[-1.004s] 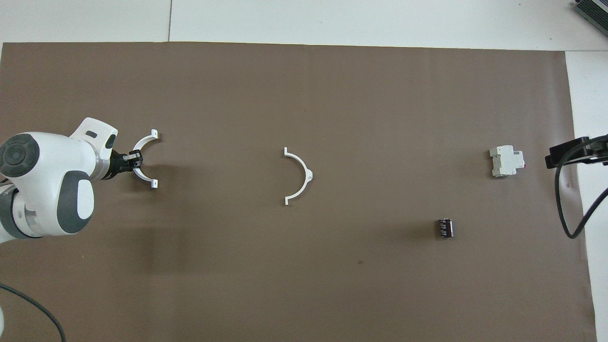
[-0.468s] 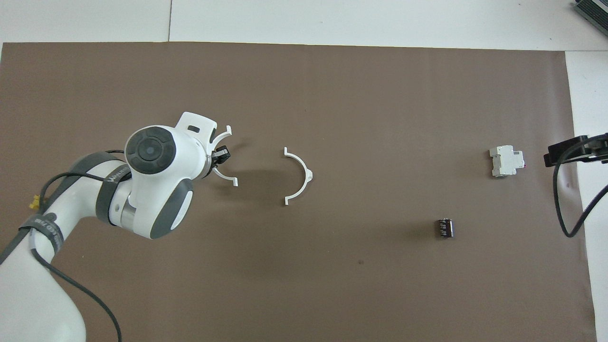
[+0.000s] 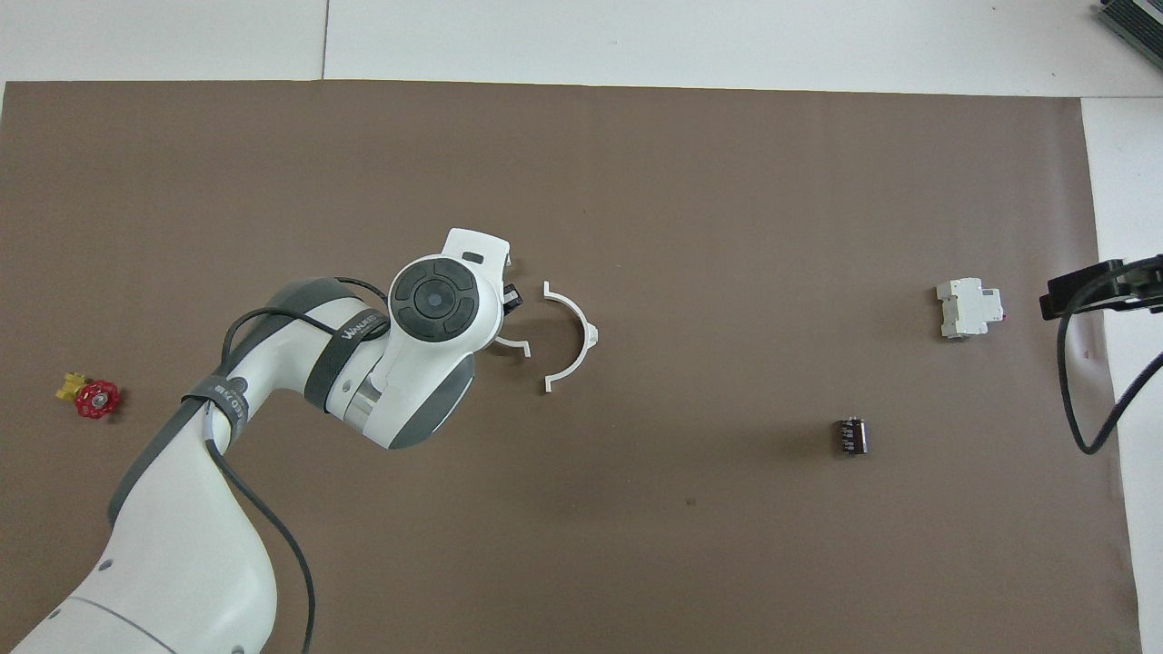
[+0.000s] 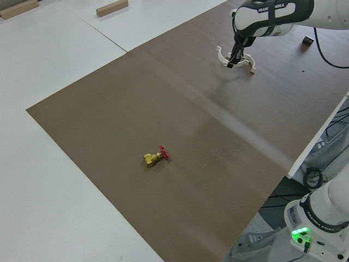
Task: Assemble drain pipe with both arms
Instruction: 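Carry the half-ring with the left gripper toward the placed half, then press the held half-ring's ends onto the placed half's ends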
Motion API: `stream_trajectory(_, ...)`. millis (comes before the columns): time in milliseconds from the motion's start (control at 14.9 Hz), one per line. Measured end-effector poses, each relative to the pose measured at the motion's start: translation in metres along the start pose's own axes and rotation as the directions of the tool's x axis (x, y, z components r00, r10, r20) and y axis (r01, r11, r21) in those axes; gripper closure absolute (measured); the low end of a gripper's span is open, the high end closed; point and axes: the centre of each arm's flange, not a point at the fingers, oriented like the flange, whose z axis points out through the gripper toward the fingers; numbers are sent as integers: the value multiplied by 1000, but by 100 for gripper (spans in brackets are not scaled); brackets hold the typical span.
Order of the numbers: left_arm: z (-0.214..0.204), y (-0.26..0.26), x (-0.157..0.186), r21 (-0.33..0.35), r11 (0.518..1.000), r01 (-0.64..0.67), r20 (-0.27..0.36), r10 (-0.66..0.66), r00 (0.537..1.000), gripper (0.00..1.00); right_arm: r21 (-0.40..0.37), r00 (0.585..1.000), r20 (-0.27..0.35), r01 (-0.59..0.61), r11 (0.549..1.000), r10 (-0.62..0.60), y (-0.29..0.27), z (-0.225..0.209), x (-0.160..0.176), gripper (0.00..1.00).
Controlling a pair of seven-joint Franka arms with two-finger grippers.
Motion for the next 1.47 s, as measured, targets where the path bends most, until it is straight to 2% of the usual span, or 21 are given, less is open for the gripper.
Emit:
stream_trajectory(134,12,-2,-3,22,1000,-16,0,16,1000,82,0,1000,0,0,1000,0,0,0,0,0)
stream_trajectory(1472,7,10,-44,39,991,-129,5,129,992,82,0,1000,1,0,1000,0,0,0,0,0)
